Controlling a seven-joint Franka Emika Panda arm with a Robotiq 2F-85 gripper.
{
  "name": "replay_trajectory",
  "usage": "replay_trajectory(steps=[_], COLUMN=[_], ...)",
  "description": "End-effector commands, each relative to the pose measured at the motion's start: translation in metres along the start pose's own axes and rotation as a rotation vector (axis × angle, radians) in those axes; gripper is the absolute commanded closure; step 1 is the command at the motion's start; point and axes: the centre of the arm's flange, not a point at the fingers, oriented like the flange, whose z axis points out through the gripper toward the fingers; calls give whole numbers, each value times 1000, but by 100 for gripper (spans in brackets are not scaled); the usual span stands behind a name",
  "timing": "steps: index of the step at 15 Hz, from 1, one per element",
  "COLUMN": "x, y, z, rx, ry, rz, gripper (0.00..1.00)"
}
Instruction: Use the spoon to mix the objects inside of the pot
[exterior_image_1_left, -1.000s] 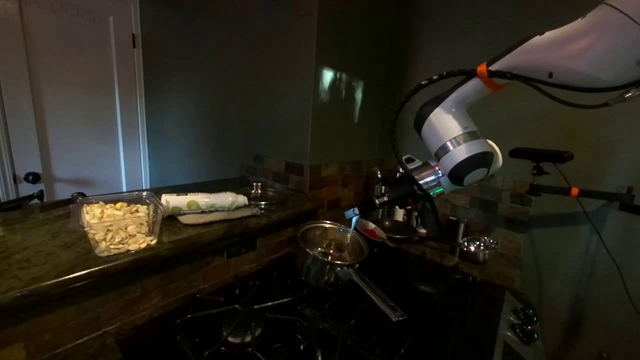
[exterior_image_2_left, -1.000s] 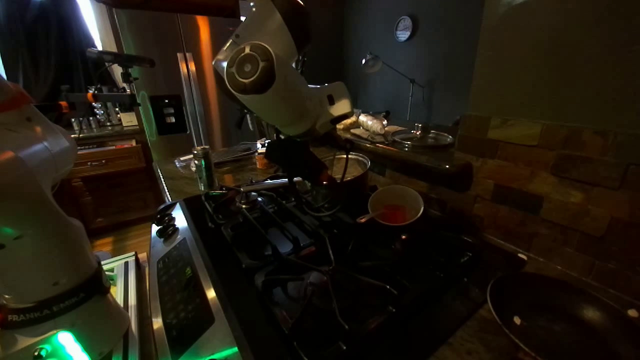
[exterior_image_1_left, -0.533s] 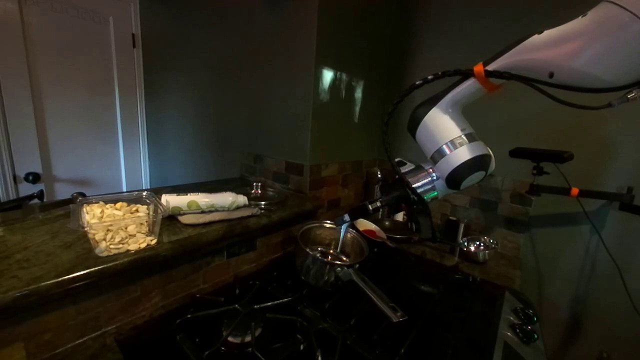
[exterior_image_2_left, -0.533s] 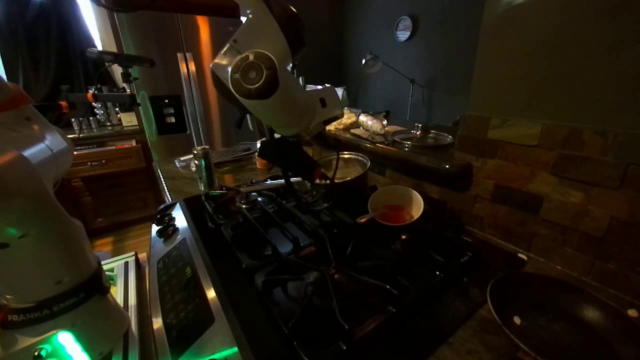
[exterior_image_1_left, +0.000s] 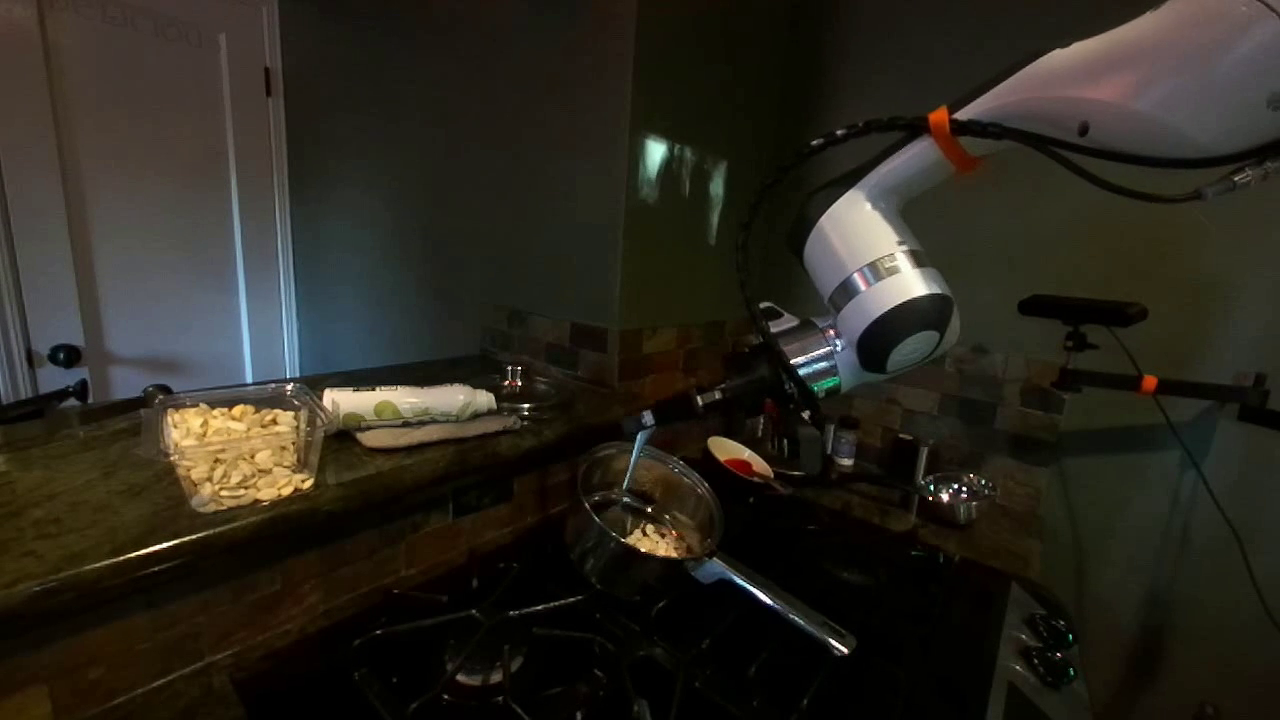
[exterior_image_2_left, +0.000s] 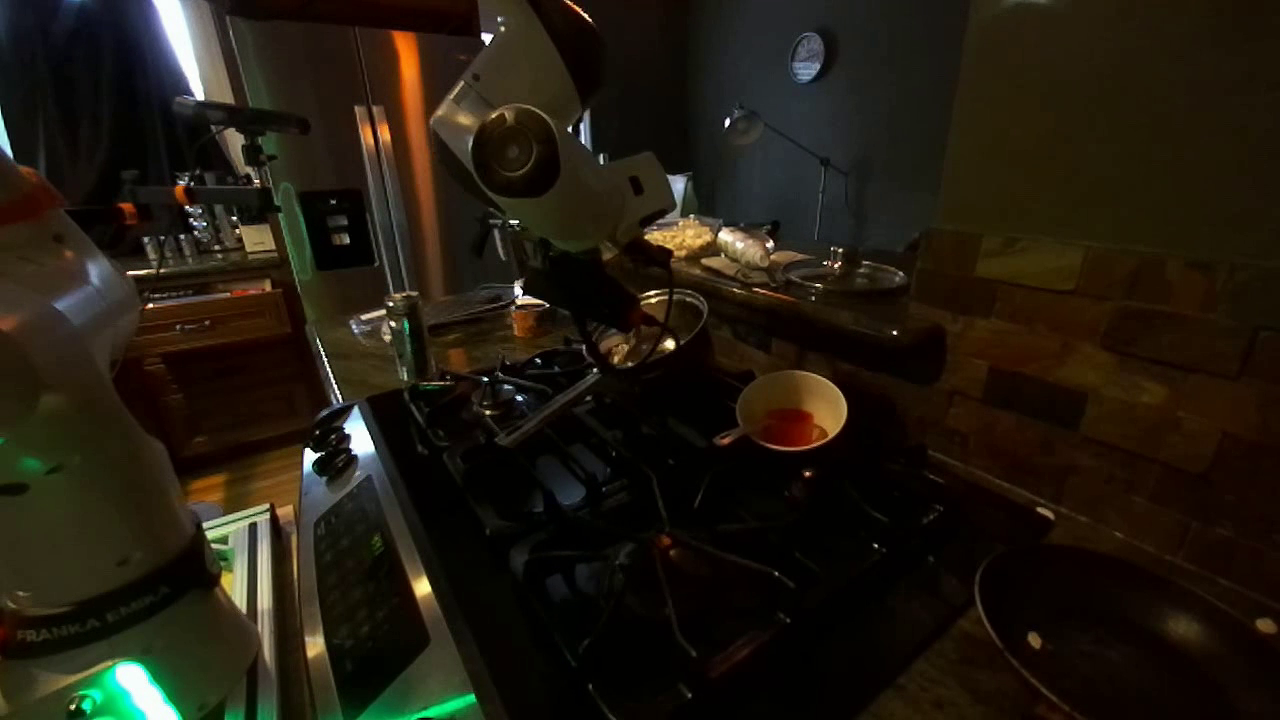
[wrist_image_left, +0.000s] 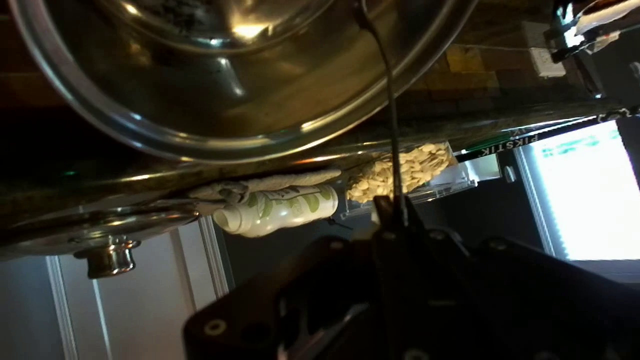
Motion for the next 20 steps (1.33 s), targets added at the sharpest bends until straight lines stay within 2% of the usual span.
replay_trajectory(steps=[1,3,5,8,11,13,15,20], x=[0,2,0,-10,-16,-21,-18,-1], y=[16,26,37,49,53,46,38,24], z=[16,13,3,-24,-45,-55,-58,-48], rx=[-105,-172,-223,-279,-327,-301,-214,-48], ry=[64,96,80,-23,-120,-221,-279,-298], rz=[-58,-94,-162,-296,-373,-363,-335,-253], gripper=[99,99,99,99,99,99,99,99])
